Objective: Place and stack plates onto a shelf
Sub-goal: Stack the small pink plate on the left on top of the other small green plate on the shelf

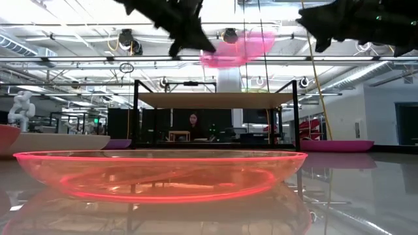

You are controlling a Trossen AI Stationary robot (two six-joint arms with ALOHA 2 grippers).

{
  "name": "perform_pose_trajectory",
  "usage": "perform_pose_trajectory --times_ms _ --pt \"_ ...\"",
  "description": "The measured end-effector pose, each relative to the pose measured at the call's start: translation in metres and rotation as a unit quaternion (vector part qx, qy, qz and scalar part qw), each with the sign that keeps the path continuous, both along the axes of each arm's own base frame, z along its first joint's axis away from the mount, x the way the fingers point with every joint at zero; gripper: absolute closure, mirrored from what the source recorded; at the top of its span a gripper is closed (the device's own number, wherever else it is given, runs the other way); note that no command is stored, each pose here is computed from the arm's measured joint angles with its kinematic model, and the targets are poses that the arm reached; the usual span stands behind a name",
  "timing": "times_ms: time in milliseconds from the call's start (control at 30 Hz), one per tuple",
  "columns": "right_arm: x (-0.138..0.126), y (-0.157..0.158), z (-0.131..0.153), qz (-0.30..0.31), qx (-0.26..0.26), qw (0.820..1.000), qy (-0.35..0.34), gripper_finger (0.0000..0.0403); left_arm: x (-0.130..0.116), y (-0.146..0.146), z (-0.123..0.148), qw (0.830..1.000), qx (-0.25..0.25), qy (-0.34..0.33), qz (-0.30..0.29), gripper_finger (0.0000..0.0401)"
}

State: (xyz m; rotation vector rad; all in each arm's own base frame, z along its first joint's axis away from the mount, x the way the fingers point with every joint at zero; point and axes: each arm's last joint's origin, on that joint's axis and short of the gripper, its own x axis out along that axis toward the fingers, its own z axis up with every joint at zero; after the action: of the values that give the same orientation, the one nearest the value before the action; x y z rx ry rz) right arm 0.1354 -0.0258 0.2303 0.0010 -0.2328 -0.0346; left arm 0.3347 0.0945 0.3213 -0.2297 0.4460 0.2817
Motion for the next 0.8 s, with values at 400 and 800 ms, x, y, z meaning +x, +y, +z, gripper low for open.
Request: perform_pose_trajectory --times_ms 400,800 --pt "-0.005 0.001 0.003 0.002 0.004 1.0 -0.012 0.0305 0.02 0.116 0.054 0.998 -0.014 0.012 0.065 0.0397" --pt "-0.004 0.001 0.0 0.002 0.009 1.0 0.004 0.0305 0.046 0.156 0.013 0.993 -0.055 0.053 0.093 0.0382"
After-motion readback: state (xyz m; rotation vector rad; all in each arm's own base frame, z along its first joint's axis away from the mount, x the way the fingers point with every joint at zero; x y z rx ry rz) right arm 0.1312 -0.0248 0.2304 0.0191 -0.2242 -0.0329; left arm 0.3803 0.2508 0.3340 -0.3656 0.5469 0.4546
